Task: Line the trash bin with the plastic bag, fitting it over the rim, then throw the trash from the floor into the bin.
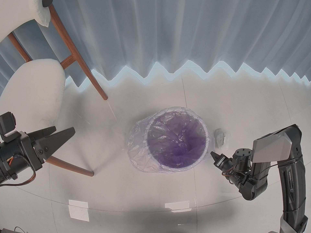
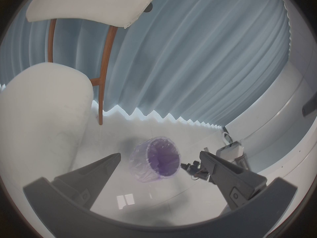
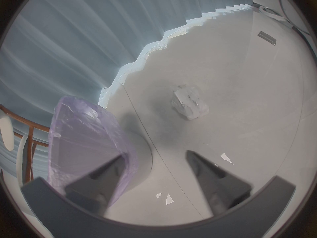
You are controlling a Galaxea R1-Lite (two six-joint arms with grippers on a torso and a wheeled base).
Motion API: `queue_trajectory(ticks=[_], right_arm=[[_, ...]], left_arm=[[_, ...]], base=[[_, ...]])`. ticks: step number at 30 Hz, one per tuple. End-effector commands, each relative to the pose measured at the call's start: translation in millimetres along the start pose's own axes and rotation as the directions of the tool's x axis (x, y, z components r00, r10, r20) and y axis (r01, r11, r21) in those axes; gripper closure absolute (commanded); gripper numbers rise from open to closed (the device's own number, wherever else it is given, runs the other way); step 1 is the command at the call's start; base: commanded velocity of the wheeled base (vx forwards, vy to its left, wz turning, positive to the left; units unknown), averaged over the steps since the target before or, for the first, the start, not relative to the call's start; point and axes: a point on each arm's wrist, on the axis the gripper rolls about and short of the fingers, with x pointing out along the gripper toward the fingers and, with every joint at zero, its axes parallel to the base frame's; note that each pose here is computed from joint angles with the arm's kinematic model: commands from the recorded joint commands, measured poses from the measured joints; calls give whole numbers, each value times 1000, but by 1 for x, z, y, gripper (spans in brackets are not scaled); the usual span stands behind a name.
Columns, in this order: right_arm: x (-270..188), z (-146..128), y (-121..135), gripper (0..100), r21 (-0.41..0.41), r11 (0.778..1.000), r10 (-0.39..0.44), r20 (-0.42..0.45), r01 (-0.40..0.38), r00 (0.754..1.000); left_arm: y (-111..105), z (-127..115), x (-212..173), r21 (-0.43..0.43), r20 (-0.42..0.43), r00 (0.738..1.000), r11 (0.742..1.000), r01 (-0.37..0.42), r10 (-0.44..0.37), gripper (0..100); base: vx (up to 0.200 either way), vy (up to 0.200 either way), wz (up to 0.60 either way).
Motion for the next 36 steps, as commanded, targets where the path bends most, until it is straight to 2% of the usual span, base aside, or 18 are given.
queue_trajectory(ticks=[1,7,14,19,20,24,27,32,36], right_arm=[[11,-7,-4,100,0,1000,5,3,-5,1000],[23,-12,-4,100,-6,1000,18,13,-18,1000],[33,-11,-1,100,-31,1000,-5,-11,5,1000],[43,-10,2,100,-63,998,-6,-10,6,1000],[43,-9,3,0,-64,998,-11,-19,9,1000],[38,-6,7,0,-56,998,-4,-16,3,1000],[2,11,22,0,-5,1000,30,-4,-30,1000],[-73,36,43,0,65,993,100,-23,-98,995],[-104,45,54,0,72,987,142,-13,-141,990]], left_arm=[[3,-2,17,-55,-30,999,998,15,-17,0],[5,-4,39,-145,-32,999,989,36,-41,0],[10,-11,56,-159,-58,998,987,24,-34,0],[12,-14,69,-204,-62,997,979,27,-41,0],[11,-14,72,-226,-51,997,973,39,-52,0],[10,-16,78,-264,-55,995,962,67,-84,0],[11,-20,82,-268,-74,991,960,85,-109,0],[18,-30,89,-289,-123,989,956,47,-86,0],[23,-42,89,-301,-155,985,953,22,-72,0]], base=[[0,0,0],[0,0,0],[0,0,0],[0,0,0],[0,0,0],[0,0,0],[0,0,0],[0,0,0],[0,0,0]])
